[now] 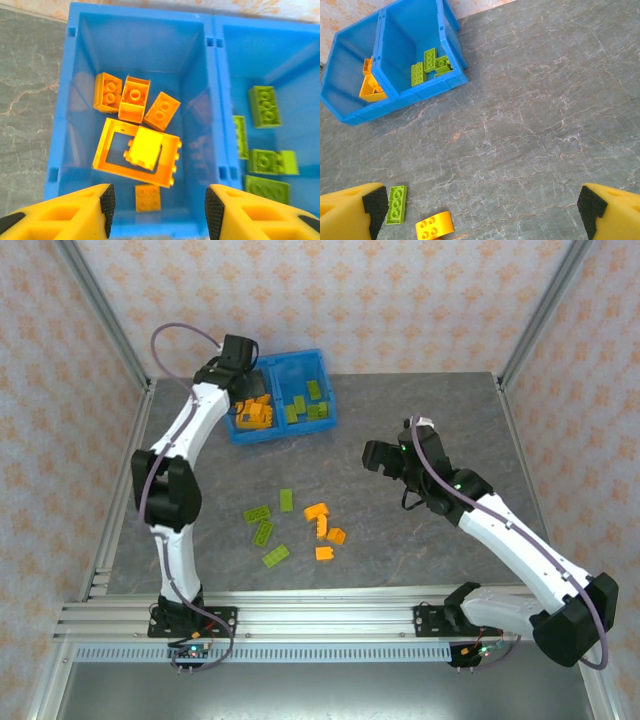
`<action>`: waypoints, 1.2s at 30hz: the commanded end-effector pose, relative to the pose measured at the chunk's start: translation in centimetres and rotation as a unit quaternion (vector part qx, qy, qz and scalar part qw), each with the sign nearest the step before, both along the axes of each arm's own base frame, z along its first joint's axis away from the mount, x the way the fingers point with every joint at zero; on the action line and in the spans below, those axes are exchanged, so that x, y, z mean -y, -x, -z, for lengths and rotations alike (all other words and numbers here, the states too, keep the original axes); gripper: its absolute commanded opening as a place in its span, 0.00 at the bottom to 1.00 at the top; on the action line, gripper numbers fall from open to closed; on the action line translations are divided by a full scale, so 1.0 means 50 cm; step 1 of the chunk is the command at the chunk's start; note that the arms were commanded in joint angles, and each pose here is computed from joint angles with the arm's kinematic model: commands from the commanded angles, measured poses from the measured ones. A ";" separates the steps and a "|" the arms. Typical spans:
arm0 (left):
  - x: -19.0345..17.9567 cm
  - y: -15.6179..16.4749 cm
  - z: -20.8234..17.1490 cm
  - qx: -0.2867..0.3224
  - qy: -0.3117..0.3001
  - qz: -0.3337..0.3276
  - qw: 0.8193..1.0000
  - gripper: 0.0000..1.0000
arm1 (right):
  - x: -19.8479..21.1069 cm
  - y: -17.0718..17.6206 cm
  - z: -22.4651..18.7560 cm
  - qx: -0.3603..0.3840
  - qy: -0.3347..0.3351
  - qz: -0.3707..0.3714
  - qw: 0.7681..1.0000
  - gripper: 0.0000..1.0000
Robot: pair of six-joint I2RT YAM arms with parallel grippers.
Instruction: Sort the legos into containers by color
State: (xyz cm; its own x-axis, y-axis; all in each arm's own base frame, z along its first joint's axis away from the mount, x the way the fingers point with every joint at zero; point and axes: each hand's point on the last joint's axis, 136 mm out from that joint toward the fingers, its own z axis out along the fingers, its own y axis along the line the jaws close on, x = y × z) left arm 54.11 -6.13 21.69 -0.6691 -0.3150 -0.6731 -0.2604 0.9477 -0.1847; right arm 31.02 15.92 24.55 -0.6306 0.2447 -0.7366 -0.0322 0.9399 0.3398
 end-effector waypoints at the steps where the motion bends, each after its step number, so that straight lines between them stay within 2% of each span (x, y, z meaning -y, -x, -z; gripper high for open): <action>1: 0.056 0.060 -0.070 0.045 0.060 0.029 0.997 0.53 | -0.004 -0.007 0.002 0.002 -0.004 0.006 1.000 0.99; 3: 0.098 0.115 -0.072 0.043 0.072 0.050 0.995 0.53 | -0.005 -0.012 0.009 0.003 -0.005 0.009 1.000 0.99; 6: 0.163 0.199 -0.037 0.016 0.082 0.077 0.994 0.53 | -0.010 -0.021 0.020 -0.001 -0.004 0.012 1.000 0.99; 11: 0.266 0.348 0.072 -0.045 0.057 0.148 0.986 0.51 | -0.017 -0.033 0.035 -0.008 0.007 0.009 1.000 0.99; 14: 0.305 0.425 0.142 -0.109 0.073 0.173 0.976 0.51 | -0.021 -0.035 0.041 -0.012 0.013 0.004 1.000 0.99; 20: 0.375 0.560 0.235 -0.181 0.045 0.219 0.958 0.52 | -0.028 -0.038 0.049 -0.018 0.010 0.001 1.000 0.99; 23: 0.400 0.585 0.284 -0.200 0.065 0.231 0.950 0.53 | -0.027 -0.037 0.057 -0.020 0.007 0.003 1.000 0.98; 28: 0.411 0.591 0.341 -0.218 0.045 0.238 0.945 0.53 | -0.025 -0.033 0.057 -0.025 0.010 0.001 1.000 0.99; 36: 0.429 0.574 0.366 -0.212 0.032 0.263 0.941 0.53 | -0.019 -0.029 0.054 -0.023 0.012 0.005 1.000 0.99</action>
State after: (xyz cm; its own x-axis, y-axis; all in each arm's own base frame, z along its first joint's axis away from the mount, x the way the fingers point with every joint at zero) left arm 24.80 -27.28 3.63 -0.9574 0.0817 -0.2770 0.1519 0.9582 -0.2425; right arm 32.83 17.14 21.74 -0.6662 0.2278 -0.7101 -0.0118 0.9489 0.3155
